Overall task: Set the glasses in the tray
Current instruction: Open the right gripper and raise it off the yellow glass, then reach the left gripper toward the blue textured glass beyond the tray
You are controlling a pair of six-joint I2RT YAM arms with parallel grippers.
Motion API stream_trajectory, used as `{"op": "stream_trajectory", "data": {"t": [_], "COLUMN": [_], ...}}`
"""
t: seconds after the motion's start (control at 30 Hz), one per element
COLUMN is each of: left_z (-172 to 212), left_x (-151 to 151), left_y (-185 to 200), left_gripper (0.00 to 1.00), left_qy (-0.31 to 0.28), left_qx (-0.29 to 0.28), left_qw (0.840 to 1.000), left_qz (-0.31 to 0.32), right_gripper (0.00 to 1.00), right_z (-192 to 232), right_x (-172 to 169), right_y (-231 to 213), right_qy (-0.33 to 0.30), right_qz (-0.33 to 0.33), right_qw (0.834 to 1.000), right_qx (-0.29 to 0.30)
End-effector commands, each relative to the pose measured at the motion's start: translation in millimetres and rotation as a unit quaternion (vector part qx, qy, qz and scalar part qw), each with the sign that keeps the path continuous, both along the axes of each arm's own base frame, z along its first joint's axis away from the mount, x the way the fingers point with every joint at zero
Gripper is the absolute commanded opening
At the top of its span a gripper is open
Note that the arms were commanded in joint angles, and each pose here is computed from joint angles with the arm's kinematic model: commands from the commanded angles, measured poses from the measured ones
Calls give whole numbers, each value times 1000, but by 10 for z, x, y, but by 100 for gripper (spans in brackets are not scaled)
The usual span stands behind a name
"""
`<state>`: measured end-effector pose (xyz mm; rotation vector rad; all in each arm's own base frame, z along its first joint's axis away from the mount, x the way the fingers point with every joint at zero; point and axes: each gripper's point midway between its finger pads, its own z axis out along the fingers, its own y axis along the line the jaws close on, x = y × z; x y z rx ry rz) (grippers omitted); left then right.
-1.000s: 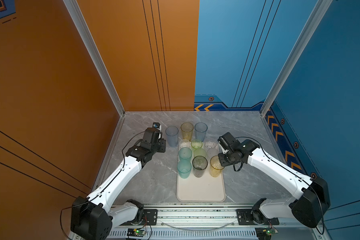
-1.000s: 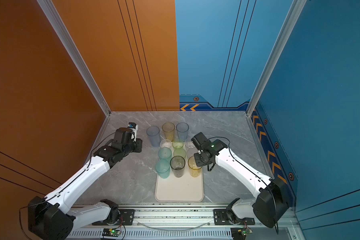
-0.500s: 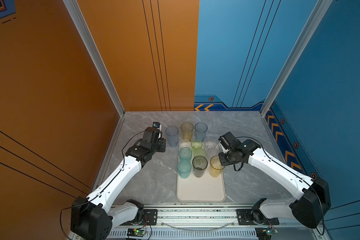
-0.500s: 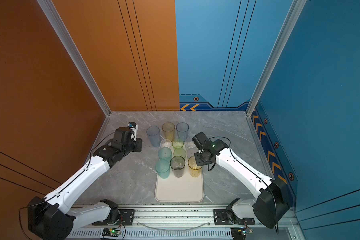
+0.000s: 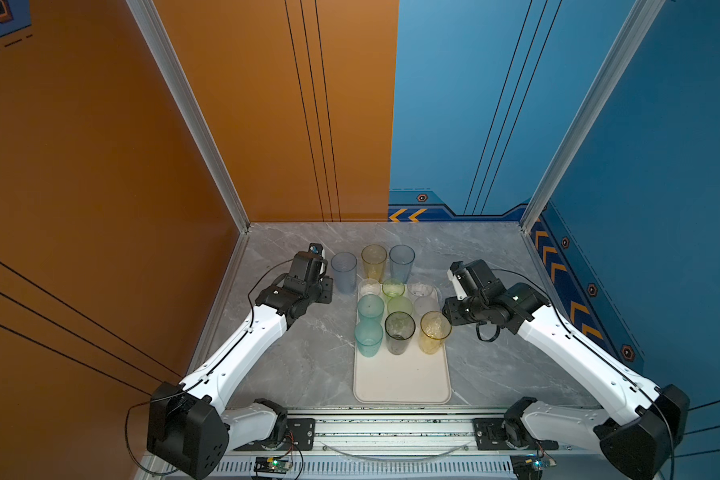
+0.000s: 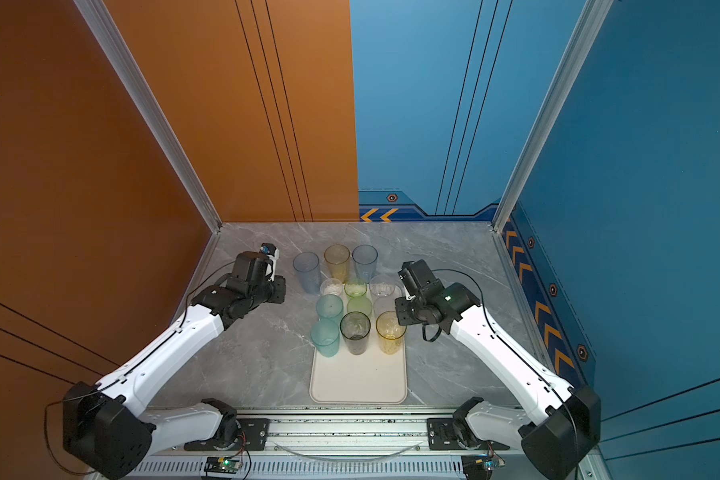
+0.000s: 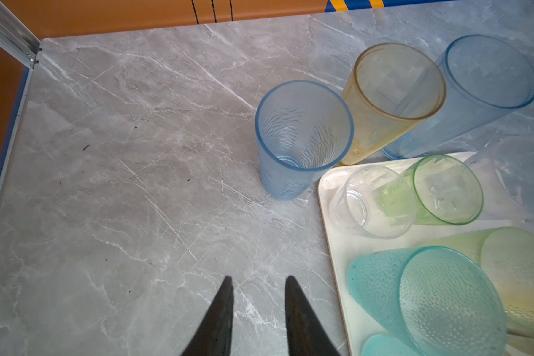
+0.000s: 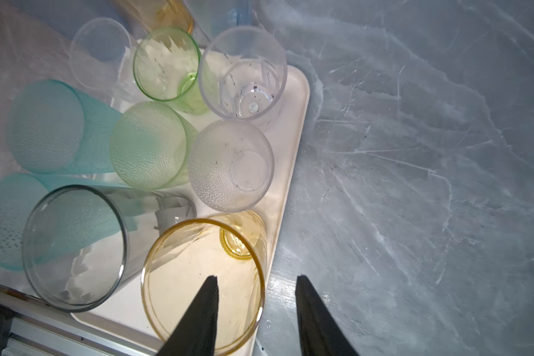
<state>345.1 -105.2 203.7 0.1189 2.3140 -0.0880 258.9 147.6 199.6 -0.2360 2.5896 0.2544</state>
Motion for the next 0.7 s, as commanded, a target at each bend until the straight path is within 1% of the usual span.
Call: {"op": "stream_trajectory", "data": {"t": [0.0,0.13,0.23,0.47,0.67], "left_z": [151,210,250,290,205], "left_x": [38,136,217,393,527], "left_y": [72,102,121,151,39], "left_gripper": [30,30,29,29,27], "left_qy": [-12,5,21,47,73], "left_qx": [14,7,4,-4,-14], "left_qw": [1000,1000,1000,999,997], "left_qz": [12,14,12,8,-12], "right_gripper": [42,43,43,44,44], "right_z": [427,633,696,663,645], "right_x": [141,268,334,469,514], "right_y": [-27,-56,-8,112,191], "right_qy": [-70,-109,-120,-113,-105], "right_qz": [-7,-20,-17,-1,11], "right_qw": [997,992,990,991,991], "right_qx": [39,62,75,76,81]}}
